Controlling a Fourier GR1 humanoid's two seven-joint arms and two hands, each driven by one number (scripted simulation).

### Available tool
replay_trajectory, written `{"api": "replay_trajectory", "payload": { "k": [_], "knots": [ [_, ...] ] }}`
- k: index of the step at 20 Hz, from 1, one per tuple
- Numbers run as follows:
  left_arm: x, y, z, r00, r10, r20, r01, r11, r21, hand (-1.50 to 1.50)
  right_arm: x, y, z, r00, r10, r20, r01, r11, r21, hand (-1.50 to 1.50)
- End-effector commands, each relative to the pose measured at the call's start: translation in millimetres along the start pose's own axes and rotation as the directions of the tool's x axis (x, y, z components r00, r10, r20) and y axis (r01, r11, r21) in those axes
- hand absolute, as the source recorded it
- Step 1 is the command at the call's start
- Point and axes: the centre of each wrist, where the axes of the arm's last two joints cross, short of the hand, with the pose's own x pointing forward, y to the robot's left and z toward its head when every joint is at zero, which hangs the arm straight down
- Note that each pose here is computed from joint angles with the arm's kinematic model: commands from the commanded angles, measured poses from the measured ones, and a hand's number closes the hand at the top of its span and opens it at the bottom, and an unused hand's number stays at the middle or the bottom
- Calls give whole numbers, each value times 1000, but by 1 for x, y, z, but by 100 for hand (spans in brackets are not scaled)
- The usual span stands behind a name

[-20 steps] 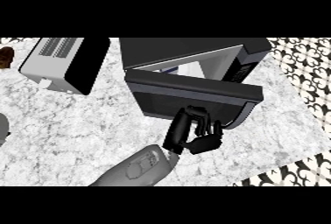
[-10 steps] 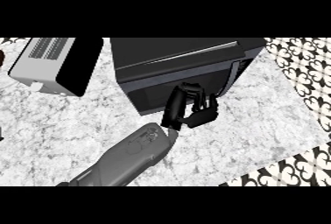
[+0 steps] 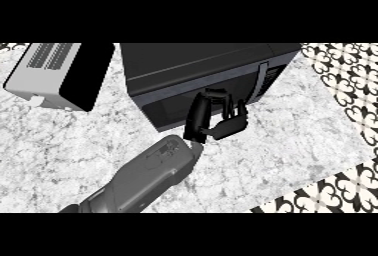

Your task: Pick up the milk, place it into the microwave and close the microwave

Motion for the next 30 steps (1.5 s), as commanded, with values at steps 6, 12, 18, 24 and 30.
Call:
{"api": "replay_trajectory", "payload": {
  "k": [6,12,18,24,30],
  "knots": [
    [11,5,-24,997,16,73,-19,999,36,150,11,-19,-11,1000,24,9,-24,1000,8,-150],
    [10,4,-24,997,32,77,-35,999,38,150,18,-29,-17,999,42,19,-42,999,4,-150],
    [5,7,-24,996,31,90,-35,998,52,150,30,-45,-22,996,82,29,-82,997,-7,-150],
    [7,5,-27,993,35,109,-41,998,50,150,36,-54,-28,994,106,39,-106,994,-2,-150],
    [7,4,-26,992,45,120,-53,997,61,150,47,-65,-33,986,167,26,-167,986,4,-150]
  ]
}}
